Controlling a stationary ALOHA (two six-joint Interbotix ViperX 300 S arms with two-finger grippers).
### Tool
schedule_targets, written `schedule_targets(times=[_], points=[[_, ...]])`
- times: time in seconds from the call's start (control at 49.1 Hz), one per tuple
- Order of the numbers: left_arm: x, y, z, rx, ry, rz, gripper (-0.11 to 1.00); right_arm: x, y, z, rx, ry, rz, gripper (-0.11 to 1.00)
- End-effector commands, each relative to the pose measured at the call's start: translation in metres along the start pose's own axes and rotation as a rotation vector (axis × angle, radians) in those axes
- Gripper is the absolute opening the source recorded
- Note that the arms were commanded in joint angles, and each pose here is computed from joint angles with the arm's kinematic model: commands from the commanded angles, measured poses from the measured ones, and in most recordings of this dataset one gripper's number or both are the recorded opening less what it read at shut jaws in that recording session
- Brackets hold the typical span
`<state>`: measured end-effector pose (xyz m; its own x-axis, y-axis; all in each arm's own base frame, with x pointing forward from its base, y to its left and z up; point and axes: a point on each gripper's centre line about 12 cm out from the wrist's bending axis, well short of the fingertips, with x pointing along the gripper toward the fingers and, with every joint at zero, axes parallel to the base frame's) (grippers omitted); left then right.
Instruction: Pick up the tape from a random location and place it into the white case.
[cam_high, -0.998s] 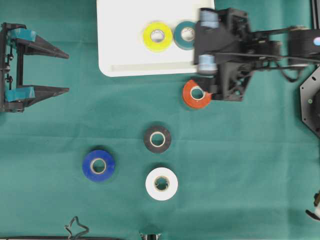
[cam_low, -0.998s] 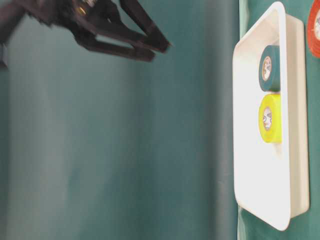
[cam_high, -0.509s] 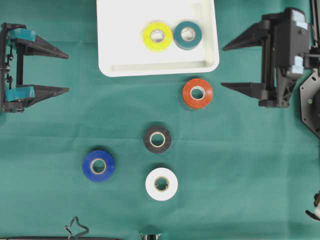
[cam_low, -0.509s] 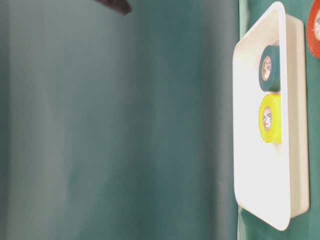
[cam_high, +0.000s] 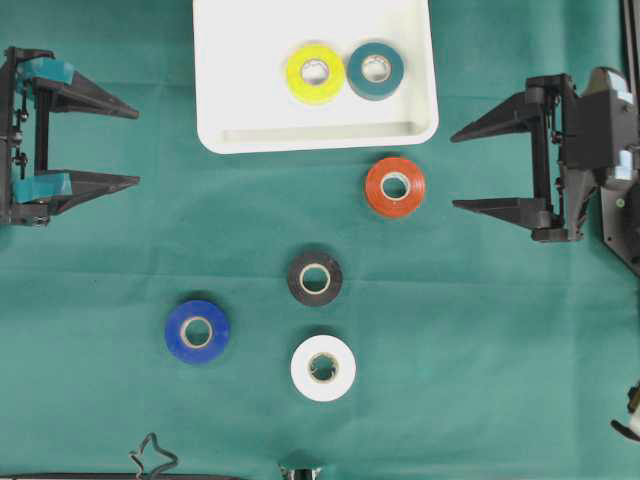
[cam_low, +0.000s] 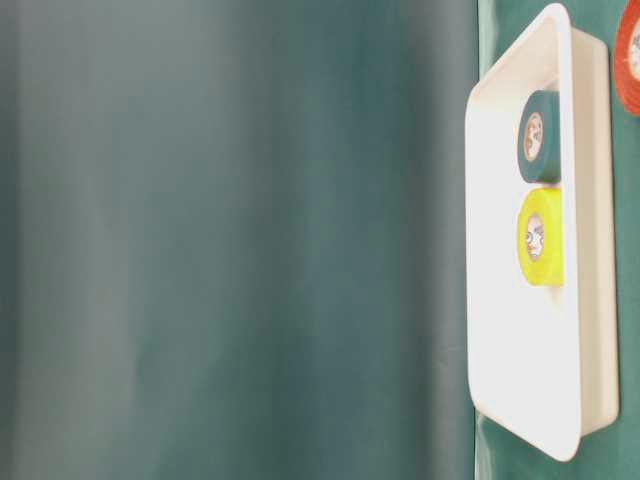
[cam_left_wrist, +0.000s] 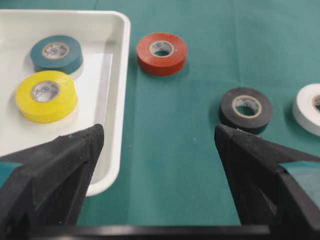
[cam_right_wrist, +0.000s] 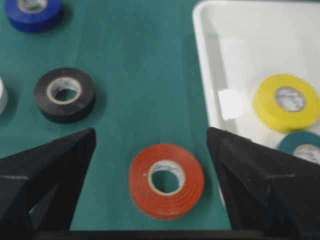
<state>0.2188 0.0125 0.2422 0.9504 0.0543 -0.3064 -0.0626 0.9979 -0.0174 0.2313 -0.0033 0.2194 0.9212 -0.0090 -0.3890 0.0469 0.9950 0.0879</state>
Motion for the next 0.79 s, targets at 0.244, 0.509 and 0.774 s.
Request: schedule_targets(times=[0.244,0.509,0.774], points=[[0.0,0.001,-0.004,-0.001,0.005,0.003,0.96,-0.003,0.001,-0.018,0.029,-0.056,0.025,0.88],[0.0,0.001,-0.004,-0.001,0.003,0.003,0.96,-0.003,-0.001,-0.017,0.031,-0.063,0.021,0.88],[0.0,0.0,-0.003,-0.001,0.002,-0.001,0.96,-0.003,0.0,-0.014,0.031,-0.068,0.02,0.88]])
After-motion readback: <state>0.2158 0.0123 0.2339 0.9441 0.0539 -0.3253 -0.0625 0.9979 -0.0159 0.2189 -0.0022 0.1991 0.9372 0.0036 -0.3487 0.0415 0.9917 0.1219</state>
